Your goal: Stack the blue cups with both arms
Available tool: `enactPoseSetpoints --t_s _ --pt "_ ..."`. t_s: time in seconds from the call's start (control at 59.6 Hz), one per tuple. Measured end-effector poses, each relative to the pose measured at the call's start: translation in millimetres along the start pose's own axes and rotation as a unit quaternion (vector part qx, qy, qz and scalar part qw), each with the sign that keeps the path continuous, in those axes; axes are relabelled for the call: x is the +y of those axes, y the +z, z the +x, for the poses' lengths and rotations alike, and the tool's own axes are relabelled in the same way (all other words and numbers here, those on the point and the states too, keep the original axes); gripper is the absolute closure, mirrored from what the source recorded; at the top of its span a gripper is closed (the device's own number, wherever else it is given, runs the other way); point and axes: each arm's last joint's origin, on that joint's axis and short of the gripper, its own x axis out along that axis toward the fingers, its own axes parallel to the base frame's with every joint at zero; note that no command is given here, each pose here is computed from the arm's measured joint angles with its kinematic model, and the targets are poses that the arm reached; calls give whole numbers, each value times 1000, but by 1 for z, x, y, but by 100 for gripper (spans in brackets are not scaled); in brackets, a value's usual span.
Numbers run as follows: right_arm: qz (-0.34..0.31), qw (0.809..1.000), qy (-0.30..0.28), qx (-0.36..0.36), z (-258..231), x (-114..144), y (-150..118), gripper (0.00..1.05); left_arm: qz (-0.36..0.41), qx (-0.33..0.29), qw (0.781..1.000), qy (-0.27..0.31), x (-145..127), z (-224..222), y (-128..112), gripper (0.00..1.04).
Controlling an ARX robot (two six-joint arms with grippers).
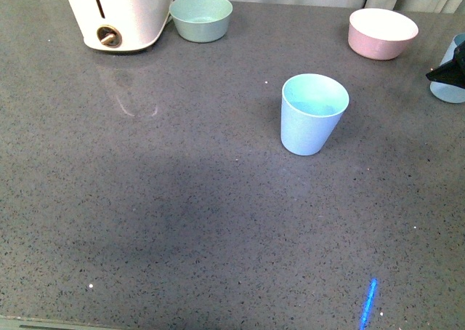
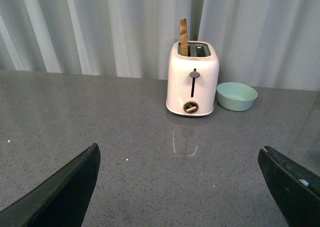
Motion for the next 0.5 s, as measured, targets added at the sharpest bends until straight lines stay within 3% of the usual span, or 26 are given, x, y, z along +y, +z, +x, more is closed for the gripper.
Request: enactPoseSetpoints --t_s 0.185,0.503 --pt "-5 1000 5 10 7 -1 0 11 0 0 1000 0 0 0 0 9" --pt "-3 999 17 36 11 -8 -6 66 0 0 1000 0 0 0 0 9"
